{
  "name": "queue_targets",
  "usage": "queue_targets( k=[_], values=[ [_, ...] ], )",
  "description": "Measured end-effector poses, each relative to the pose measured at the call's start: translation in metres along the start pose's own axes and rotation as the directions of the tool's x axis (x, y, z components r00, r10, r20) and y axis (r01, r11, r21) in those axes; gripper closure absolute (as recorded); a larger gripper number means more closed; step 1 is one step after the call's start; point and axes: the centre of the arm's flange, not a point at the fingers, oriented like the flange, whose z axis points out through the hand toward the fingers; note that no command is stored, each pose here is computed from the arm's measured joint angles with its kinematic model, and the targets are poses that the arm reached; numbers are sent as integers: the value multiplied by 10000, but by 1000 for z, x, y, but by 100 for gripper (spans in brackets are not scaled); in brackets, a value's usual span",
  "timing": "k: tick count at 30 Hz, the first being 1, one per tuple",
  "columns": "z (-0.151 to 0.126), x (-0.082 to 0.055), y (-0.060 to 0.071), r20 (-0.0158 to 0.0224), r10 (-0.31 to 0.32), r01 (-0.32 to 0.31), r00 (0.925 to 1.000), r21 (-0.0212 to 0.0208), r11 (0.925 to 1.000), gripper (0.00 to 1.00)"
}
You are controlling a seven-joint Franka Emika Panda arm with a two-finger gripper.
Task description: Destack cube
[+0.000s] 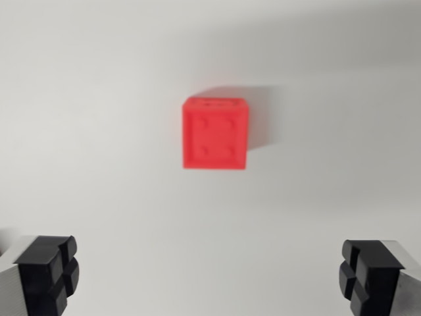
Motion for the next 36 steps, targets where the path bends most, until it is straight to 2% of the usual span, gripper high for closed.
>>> queue_targets(
  k=[22, 25, 36],
  values=[
    [-69, 0, -1, 11, -5, 5, 10000, 8, 10000, 0],
    [-74, 0, -1, 4, -5, 5, 10000, 16, 10000, 0],
    [-82, 1, -1, 25, -6, 6, 10000, -1, 10000, 0]
  ],
)
